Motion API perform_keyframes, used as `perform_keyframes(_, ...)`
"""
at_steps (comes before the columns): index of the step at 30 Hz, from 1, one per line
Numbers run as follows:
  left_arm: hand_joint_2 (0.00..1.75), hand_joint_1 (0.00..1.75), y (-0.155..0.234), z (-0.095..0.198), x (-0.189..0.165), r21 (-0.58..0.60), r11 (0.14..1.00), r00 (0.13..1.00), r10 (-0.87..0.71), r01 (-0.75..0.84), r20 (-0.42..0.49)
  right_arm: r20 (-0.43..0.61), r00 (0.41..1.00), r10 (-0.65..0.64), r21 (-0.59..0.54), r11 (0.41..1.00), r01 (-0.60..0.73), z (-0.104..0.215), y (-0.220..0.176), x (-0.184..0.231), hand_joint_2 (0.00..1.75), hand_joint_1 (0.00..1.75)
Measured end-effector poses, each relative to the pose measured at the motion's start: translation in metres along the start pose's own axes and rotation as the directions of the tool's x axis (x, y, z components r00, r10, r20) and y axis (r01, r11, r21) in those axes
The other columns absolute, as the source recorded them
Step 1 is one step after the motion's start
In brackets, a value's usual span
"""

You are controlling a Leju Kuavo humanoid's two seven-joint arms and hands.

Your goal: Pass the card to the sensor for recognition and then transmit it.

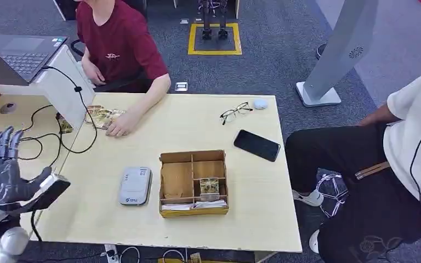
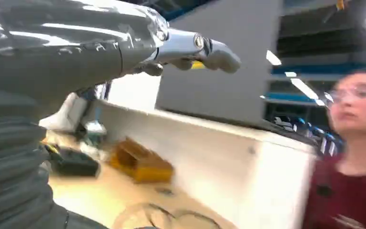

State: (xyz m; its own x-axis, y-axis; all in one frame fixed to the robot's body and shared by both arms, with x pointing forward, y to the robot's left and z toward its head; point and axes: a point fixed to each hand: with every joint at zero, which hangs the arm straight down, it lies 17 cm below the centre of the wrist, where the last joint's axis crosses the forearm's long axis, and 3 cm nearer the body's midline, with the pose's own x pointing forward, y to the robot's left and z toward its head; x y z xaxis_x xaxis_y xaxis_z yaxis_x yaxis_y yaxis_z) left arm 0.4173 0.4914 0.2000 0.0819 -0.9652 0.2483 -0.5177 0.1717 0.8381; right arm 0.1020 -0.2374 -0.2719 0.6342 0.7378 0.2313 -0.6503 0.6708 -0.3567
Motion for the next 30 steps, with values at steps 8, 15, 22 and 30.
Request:
perform_keyframes(8, 1.75, 0.0, 0.067, 0.045, -0.109, 0.084, 0.989, 0.983, -0.111, 0.124, -0.149, -0.019, 0.999, -0.026, 0.001, 1.0, 0.026, 0.001, 0.002, -0.008, 1.75, 0.0)
perform_keyframes(15, 1.75, 0.0, 0.06, 0.103, -0.152, 0.067, 0.98, 0.939, -0.16, 0.189, -0.305, -0.047, 0.994, -0.102, 0.0, 0.995, 0.102, 0.002, 0.003, -0.02, 1.75, 0.0)
perform_keyframes(22, 1.75, 0.0, 0.013, 0.175, -0.196, -0.021, 0.99, 0.856, -0.131, 0.139, -0.5, -0.079, 0.985, -0.156, -0.012, 0.988, 0.155, 0.002, -0.001, -0.031, 1.75, 0.0)
perform_keyframes(30, 1.75, 0.0, -0.055, 0.273, -0.221, -0.193, 0.98, 0.708, -0.176, 0.058, -0.683, -0.094, 0.978, -0.188, -0.018, 0.982, 0.187, 0.003, -0.001, -0.036, 1.75, 0.0)
